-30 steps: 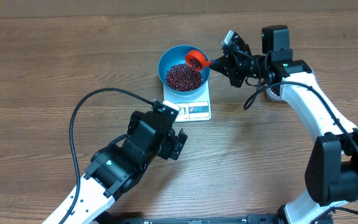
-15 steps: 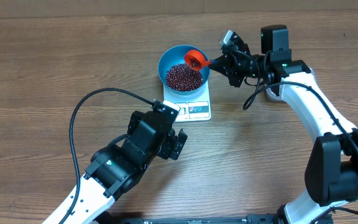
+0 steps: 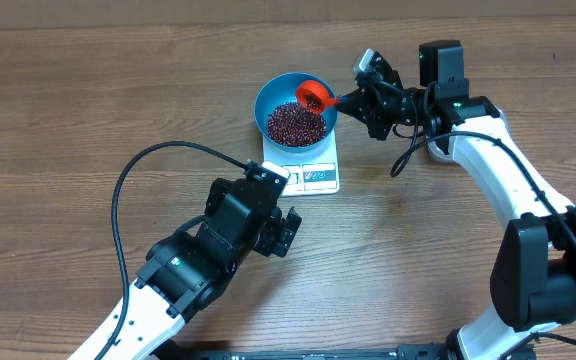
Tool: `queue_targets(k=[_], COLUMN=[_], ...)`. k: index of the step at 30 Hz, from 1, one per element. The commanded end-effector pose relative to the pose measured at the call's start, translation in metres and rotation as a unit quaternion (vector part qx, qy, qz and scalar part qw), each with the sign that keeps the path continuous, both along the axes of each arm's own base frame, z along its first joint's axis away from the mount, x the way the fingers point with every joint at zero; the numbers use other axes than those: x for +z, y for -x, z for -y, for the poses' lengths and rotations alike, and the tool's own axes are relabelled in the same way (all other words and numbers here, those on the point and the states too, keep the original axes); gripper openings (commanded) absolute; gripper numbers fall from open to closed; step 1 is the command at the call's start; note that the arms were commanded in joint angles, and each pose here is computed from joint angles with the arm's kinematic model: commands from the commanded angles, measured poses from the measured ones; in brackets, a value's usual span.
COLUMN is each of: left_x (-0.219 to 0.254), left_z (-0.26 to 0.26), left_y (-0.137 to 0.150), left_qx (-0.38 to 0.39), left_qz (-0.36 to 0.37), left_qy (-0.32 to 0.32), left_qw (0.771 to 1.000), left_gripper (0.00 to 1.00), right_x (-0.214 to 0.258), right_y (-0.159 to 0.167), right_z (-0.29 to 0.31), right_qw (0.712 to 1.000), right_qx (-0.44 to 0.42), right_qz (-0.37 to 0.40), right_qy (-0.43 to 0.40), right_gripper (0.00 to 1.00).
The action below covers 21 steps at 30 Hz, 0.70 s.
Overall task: Scoop item into bowl and weigh 150g on scale
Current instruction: 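Tilt the red scoop slowly to trickle beans into the teal bowl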
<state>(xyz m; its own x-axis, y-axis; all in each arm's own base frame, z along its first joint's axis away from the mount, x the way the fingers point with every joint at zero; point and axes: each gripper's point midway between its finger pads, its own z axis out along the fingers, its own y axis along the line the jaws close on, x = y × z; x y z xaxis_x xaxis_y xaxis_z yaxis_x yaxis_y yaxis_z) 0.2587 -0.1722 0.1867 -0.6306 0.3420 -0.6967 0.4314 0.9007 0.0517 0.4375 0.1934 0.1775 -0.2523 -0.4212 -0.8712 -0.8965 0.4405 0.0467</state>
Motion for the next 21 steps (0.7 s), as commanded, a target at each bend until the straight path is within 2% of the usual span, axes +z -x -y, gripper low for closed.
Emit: queue_targets(k=[1, 21], left_x=[-0.0039, -0.0038], left_z=[0.0005, 0.0005], left_y=[0.0004, 0.0004], left_qx=[-0.005, -0.005], left_qz=[-0.004, -0.003], left_qy=[-0.006, -0.006], left_qw=[1.0, 1.0], left_gripper=[0.99, 0.99], right_x=[0.0006, -0.0003], right_y=[0.0002, 0.0011], right_z=[-0.0032, -0.0031], right_qw=[1.0, 1.0], right_qx=[0.007, 0.007], right_qz=[0.004, 0.0], right_qy=[-0.001, -0.001], right_gripper=[0.04, 0.04])
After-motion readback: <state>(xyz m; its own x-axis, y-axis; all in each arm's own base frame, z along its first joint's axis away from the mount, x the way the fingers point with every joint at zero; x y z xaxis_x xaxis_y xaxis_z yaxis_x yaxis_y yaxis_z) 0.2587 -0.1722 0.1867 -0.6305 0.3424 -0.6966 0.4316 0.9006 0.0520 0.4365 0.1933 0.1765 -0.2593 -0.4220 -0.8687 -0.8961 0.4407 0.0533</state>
